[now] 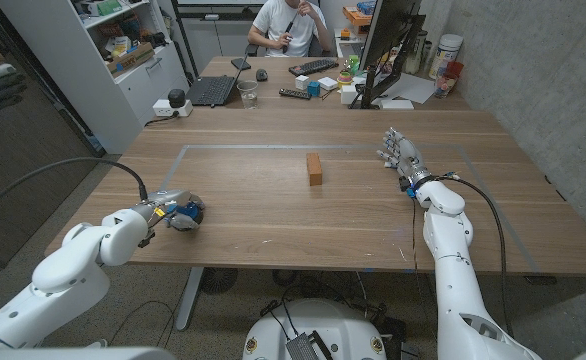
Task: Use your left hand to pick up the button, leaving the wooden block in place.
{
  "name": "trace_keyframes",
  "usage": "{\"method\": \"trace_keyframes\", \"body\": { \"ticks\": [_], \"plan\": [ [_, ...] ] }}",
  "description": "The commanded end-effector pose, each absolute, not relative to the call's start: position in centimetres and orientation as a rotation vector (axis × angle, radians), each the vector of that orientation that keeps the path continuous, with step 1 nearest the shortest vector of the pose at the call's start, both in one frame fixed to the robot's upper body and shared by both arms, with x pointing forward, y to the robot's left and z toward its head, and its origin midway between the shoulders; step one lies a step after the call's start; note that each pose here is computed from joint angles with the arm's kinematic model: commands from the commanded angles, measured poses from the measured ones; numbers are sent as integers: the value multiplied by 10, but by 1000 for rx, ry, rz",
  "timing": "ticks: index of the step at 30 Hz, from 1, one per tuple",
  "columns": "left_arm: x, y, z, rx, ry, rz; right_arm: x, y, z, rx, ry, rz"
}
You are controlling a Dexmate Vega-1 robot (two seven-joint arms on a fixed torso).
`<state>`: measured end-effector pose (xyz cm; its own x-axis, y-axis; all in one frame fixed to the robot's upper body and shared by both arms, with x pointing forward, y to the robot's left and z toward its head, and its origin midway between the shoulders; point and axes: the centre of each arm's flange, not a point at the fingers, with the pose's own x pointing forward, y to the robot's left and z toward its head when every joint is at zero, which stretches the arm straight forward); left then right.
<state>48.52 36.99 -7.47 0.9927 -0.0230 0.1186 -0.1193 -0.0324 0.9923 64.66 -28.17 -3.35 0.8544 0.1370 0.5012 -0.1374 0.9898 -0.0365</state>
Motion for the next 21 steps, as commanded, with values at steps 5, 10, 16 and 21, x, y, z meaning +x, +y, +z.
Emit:
{"method": "trace_keyframes", "body": {
  "ticks": [5,10,16,21],
  "plan": [
    [485,370,-70,1611,-96,88,647,-283,-32,-3,-522,142],
    [484,370,-67,1612,-96,87,647,-283,-32,-4,-521,141],
    [480,369,-62,1611,-111,95,648,-283,-33,1,-518,140],
    [477,368,-58,1606,-108,100,649,-283,-32,2,-518,141]
  ]
}}
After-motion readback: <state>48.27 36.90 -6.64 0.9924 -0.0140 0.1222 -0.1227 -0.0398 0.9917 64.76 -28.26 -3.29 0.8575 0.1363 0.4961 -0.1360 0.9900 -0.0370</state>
